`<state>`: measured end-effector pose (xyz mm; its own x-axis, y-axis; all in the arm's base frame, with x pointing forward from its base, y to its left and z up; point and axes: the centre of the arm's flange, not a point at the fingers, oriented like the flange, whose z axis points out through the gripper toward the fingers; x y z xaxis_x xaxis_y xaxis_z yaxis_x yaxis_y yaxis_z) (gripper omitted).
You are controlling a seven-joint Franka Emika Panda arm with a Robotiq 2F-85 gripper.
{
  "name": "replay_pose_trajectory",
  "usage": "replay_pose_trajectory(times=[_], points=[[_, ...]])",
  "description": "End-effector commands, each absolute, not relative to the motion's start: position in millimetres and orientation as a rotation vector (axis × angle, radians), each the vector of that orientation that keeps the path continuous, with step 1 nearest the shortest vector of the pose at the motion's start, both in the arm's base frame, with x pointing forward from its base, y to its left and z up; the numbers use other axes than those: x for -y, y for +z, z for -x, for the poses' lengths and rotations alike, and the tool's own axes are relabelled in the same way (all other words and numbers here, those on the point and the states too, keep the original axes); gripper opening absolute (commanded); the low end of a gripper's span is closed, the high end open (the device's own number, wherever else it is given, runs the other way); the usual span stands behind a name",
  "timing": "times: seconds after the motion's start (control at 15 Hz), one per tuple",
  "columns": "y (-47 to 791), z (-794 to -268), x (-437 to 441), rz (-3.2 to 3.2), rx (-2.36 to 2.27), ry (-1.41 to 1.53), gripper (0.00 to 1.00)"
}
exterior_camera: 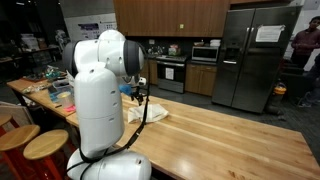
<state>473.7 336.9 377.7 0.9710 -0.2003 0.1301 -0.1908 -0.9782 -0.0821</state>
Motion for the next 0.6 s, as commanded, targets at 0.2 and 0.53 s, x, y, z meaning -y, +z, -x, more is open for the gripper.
replay_pose_trajectory(times=[0.2,0.53], points=[[333.7,-487.2,-330.7,2.966,-0.227,0.098,1.0],[302.5,-492.1,-325.8,3.002,-0.242,0.323,1.0]])
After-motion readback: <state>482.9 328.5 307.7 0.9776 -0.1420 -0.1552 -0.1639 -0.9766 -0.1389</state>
